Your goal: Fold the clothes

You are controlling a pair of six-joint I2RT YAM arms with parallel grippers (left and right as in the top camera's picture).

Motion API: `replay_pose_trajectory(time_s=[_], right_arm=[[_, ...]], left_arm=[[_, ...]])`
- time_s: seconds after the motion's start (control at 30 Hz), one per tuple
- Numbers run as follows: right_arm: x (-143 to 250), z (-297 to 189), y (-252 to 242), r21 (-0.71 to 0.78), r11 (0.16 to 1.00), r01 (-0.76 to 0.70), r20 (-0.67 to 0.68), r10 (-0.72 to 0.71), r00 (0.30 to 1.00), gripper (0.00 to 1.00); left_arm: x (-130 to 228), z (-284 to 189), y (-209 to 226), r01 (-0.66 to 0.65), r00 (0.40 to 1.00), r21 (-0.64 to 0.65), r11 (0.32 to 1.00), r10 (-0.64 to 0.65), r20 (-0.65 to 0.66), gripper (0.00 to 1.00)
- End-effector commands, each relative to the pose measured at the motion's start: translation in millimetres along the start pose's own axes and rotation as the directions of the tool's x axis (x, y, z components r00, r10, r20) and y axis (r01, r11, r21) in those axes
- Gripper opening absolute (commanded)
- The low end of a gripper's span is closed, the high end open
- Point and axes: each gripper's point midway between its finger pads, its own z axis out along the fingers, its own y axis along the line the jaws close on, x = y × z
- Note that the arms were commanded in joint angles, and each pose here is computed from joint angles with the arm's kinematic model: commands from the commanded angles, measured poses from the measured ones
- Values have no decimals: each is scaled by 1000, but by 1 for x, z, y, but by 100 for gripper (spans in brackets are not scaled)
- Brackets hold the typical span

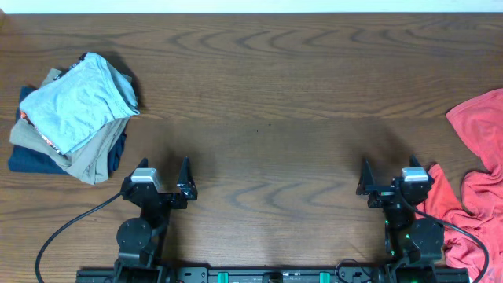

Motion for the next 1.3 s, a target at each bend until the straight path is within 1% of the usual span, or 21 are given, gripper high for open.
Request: replay_pose_trajectory(time_s=[0.0,0.2,0.33,0.43,0.53,0.63,0.7,0.8,0.83,0.87,0.9,0.93,0.97,1.0,1.07,1.13,1.27], right_arm=[[5,1,6,-28,998,-58,-28,57,998,99],[11,-3,5,-17,998,-60,-165,57,985,99],[6,-6,5,-7,998,-67,-272,62,960,99],[4,-6,1,44,993,-106,-365,115,924,99],[6,-5,-4,121,983,-141,-475,182,861,99],[11,-3,-5,145,981,-126,-576,188,796,99],[17,0,-6,161,981,-109,-641,187,744,99],[26,9,-5,158,983,-98,-696,181,695,99],[28,11,-5,160,982,-96,-702,181,689,99],[37,12,-8,174,982,-78,-725,181,664,99],[43,12,-12,193,979,-58,-739,184,648,99],[51,9,-20,234,972,-31,-756,202,623,96],[59,4,-31,301,954,0,-765,242,596,91],[70,-6,-47,406,913,43,-766,314,561,90],[83,-17,-65,515,852,98,-757,398,518,93],[97,-21,-74,544,828,132,-772,433,466,95],[120,-26,-85,571,802,173,-789,478,386,95]], left_arm=[[18,0,6,60,995,-33,998,-62,-83,98],[14,-2,-11,70,978,24,997,-63,-201,98],[6,-2,-17,74,950,11,997,-67,-306,98],[-1,-2,-21,77,918,-3,997,-72,-391,98],[-6,-3,-24,75,867,-32,997,-81,-491,98],[-9,-6,-31,87,802,-39,995,-93,-590,98],[-9,-9,-37,105,748,-37,994,-103,-656,98],[-4,-12,-40,113,678,-54,992,-117,-725,98],[-2,-12,-39,112,667,-59,992,-119,-735,97],[3,-11,-38,109,652,-67,992,-123,-749,98],[5,-11,-37,108,643,-71,992,-124,-756,98],[7,-10,-37,108,634,-75,991,-127,-763,98],[10,-10,-36,107,627,-79,991,-128,-769,98],[12,-9,-36,105,618,-82,991,-130,-775,98],[15,-8,-35,104,607,-88,991,-133,-784,98],[17,-8,-35,103,600,-91,991,-134,-789,98],[19,-7,-34,102,593,-93,990,-136,-793,98]])
